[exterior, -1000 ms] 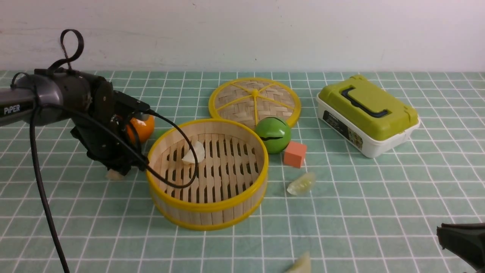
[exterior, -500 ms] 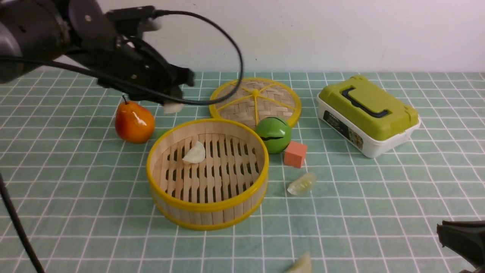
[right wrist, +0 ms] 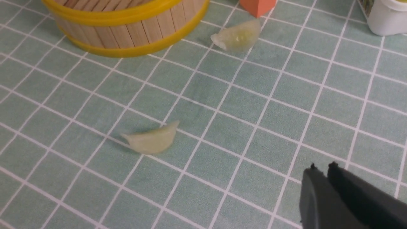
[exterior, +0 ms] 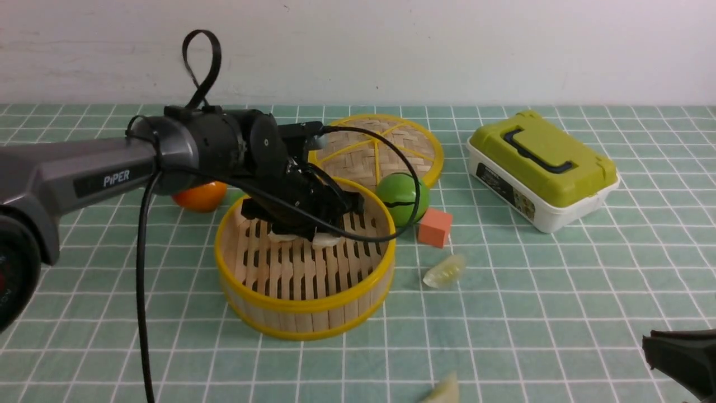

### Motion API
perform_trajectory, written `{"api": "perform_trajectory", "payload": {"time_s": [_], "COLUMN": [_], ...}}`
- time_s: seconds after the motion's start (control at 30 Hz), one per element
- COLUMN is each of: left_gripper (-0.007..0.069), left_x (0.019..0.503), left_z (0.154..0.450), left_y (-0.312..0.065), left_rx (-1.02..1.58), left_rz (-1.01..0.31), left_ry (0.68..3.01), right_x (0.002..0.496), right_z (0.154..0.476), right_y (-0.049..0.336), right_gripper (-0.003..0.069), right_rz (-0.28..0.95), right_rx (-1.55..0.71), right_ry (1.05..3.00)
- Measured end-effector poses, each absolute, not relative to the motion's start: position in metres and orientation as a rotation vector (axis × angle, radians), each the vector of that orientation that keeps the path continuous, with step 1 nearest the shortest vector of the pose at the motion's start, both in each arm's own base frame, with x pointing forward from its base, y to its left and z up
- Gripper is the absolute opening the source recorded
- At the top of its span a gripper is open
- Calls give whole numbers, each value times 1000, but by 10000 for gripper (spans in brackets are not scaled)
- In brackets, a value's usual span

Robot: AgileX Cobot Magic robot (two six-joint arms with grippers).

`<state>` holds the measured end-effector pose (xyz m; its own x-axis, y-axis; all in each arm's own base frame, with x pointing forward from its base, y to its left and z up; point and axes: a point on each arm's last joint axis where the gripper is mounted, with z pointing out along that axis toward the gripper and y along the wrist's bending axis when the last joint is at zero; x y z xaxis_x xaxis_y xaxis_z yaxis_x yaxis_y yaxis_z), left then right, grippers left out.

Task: Put the dumplings into the steamer on the table with the blue tablecloth.
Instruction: 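Place the dumpling into the bamboo steamer basket with the left gripper, then reach for and grasp a dumpling lying on the table beside the steamer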

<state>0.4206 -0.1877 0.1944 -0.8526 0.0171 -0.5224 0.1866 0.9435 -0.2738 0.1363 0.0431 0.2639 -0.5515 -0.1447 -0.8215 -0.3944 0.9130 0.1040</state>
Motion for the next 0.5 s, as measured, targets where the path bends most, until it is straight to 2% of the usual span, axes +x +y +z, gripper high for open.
{"api": "perform_trajectory", "payload": {"time_s": [0.07, 0.1, 0.17, 0.2, 0.3, 0.33, 0.37, 0.47, 0.5], "left_gripper": [438, 442, 464, 464, 400, 393, 346, 227, 167], "left_x": [420, 420, 412, 411, 389, 386, 373, 333, 313], "left_z": [199, 199, 220, 222, 286, 294, 320, 385, 407], "left_y": [-187, -187, -185, -185, -175, -173, -168, -150, -142], "left_rx": [141, 141, 151, 152, 186, 190, 200, 224, 235], "left_rz": [-434, -434, -444, -445, -455, -456, -461, -469, -469], "left_ry": [2556, 2558, 2557, 2551, 2453, 2434, 2384, 2261, 2232], "right_x": [136, 136, 136, 136, 142, 143, 149, 163, 171], "right_z": [264, 264, 264, 264, 265, 265, 266, 259, 254], "right_y": [45, 45, 49, 49, 61, 62, 68, 84, 93], "right_gripper": [53, 53, 72, 75, 170, 177, 225, 299, 314], "right_rz": [389, 395, 489, 495, 627, 636, 679, 752, 781], "right_rx": [-357, -354, -299, -293, -320, -324, -337, -348, -348], "right_ry": [2156, 2156, 2176, 2178, 2257, 2268, 2297, 2380, 2437]}}
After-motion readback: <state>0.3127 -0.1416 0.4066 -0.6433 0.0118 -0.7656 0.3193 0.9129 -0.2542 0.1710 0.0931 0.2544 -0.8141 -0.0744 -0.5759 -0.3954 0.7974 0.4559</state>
